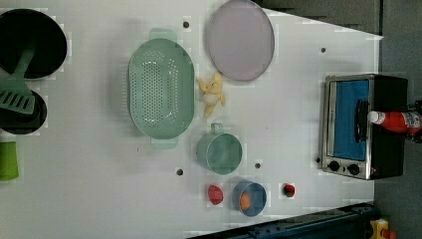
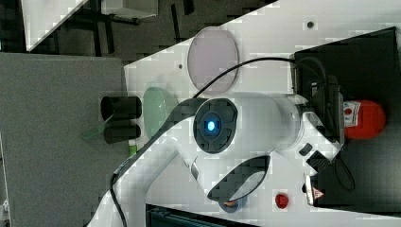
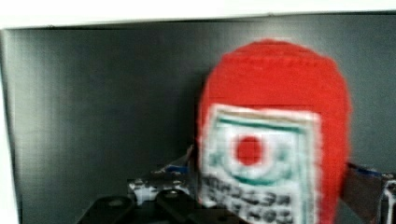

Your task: Pick Ketchup from oven and place it on table.

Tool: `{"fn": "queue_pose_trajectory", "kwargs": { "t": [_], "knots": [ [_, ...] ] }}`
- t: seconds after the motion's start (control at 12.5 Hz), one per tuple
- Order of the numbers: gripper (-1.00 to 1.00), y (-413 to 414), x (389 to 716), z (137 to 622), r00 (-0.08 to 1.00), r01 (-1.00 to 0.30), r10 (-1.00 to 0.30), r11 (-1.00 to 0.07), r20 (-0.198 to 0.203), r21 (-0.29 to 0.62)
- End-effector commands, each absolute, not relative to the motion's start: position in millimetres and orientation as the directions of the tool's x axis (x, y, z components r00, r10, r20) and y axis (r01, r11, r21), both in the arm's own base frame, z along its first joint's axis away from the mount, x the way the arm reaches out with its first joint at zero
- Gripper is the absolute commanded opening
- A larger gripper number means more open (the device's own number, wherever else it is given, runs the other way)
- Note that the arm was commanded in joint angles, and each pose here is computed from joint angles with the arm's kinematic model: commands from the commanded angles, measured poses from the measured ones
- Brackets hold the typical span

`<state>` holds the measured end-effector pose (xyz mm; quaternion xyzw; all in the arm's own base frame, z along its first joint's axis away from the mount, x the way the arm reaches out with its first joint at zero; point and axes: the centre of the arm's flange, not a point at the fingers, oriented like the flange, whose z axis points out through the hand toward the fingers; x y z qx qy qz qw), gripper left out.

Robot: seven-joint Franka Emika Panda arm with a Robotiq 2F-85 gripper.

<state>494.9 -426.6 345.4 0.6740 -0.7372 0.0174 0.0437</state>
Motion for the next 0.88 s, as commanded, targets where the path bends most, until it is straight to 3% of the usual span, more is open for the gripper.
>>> {"fn": "queue_pose_trajectory", "kwargs": {
  "t": [0.08,0.4,0.64,0.72,0.88],
  "knots": [
    [0.24,-426,496,357,-0.065,-0.998,-0.994,0.066,0.089,0.01],
    [0.24,-425,509,395,-0.042,-0.998,-0.991,0.037,0.125,-0.045],
    [0.24,-400,533,455,0.109,-0.99,-0.979,-0.122,0.175,-0.067],
    [0.24,-382,542,473,0.169,-0.982,-0.971,-0.18,0.169,-0.057],
    [0.24,-333,558,501,0.254,-0.964,-0.961,-0.26,0.113,-0.047]
  ]
}}
